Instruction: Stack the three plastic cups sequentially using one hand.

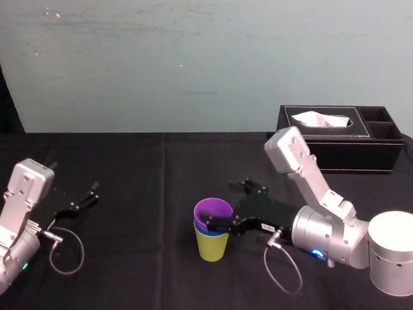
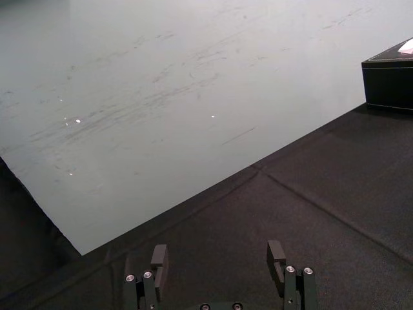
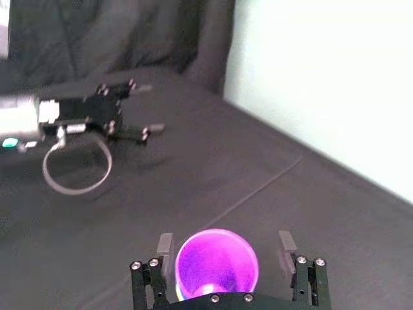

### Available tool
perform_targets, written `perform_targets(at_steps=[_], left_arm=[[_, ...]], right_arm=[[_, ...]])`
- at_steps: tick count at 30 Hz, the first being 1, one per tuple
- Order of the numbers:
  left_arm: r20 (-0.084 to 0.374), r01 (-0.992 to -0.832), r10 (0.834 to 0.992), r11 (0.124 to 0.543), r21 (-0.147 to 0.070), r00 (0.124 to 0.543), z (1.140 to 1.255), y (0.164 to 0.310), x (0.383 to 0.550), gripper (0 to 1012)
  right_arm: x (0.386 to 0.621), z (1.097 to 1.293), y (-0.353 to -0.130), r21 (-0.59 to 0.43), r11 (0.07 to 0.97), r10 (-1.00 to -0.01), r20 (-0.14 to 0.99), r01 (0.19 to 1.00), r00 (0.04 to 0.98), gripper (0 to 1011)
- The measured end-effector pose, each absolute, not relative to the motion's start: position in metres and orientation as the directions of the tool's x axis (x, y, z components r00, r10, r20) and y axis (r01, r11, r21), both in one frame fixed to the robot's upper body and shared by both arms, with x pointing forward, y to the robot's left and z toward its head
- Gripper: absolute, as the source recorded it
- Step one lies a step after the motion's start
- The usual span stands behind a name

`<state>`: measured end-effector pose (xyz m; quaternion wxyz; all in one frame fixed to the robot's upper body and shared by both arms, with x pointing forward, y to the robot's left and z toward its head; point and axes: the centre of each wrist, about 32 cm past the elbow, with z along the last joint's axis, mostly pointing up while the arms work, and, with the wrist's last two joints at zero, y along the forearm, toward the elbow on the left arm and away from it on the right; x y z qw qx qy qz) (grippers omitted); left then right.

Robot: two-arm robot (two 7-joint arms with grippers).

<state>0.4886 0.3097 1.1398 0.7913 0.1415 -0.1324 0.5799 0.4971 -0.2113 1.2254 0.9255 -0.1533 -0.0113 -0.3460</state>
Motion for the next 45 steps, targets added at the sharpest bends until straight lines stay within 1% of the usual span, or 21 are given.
perform_targets(at_steps=[4, 6, 9, 10, 13, 14, 17, 25, 30, 45], left_arm=[[0.374, -0.955, 0.880, 0.287, 0.070, 0.292, 1.140, 0.310, 0.489, 1000], [0.374, -0.955, 0.880, 0.287, 0.070, 0.292, 1.140, 0.310, 0.489, 1000], [0.374, -0.955, 0.880, 0.287, 0.070, 0.292, 1.140, 0.310, 0.489, 1000], [0.374, -0.955, 0.880, 0.287, 0.070, 0.292, 1.140, 0.310, 0.489, 1000], [0.374, -0.955, 0.880, 0.287, 0.070, 0.292, 1.140, 0.310, 0.489, 1000], [0.374, -0.955, 0.880, 0.287, 0.070, 0.292, 1.140, 0.310, 0.489, 1000], [0.374, -0.955, 0.880, 0.287, 0.070, 0.292, 1.140, 0.310, 0.489, 1000], [0.374, -0.955, 0.880, 0.287, 0.070, 0.292, 1.140, 0.310, 0.489, 1000], [0.374, -0.955, 0.880, 0.287, 0.070, 0.292, 1.140, 0.310, 0.489, 1000], [0.374, -0.955, 0.880, 0.287, 0.070, 0.292, 1.140, 0.310, 0.489, 1000]], right_arm=[[0.494, 1.224, -0.213, -0.219, 0.690, -0.676, 0.145, 0.690, 0.723, 1004], [0.490, 1.220, -0.216, -0.168, 0.653, -0.724, 0.147, 0.739, 0.674, 1004], [0.488, 1.215, -0.218, -0.135, 0.612, -0.766, 0.145, 0.779, 0.627, 1004], [0.486, 1.212, -0.220, -0.119, 0.579, -0.793, 0.144, 0.806, 0.591, 1004], [0.484, 1.206, -0.222, -0.107, 0.534, -0.827, 0.137, 0.838, 0.545, 1004], [0.483, 1.202, -0.224, -0.107, 0.499, -0.851, 0.129, 0.860, 0.509, 1004], [0.483, 1.193, -0.226, -0.126, 0.436, -0.885, 0.117, 0.891, 0.450, 1004], [0.483, 1.171, -0.226, -0.216, 0.330, -0.923, 0.127, 0.919, 0.362, 1004], [0.482, 1.162, -0.223, -0.246, 0.299, -0.930, 0.143, 0.922, 0.340, 1004], [0.481, 1.161, -0.223, -0.248, 0.294, -0.930, 0.147, 0.923, 0.336, 1004]])
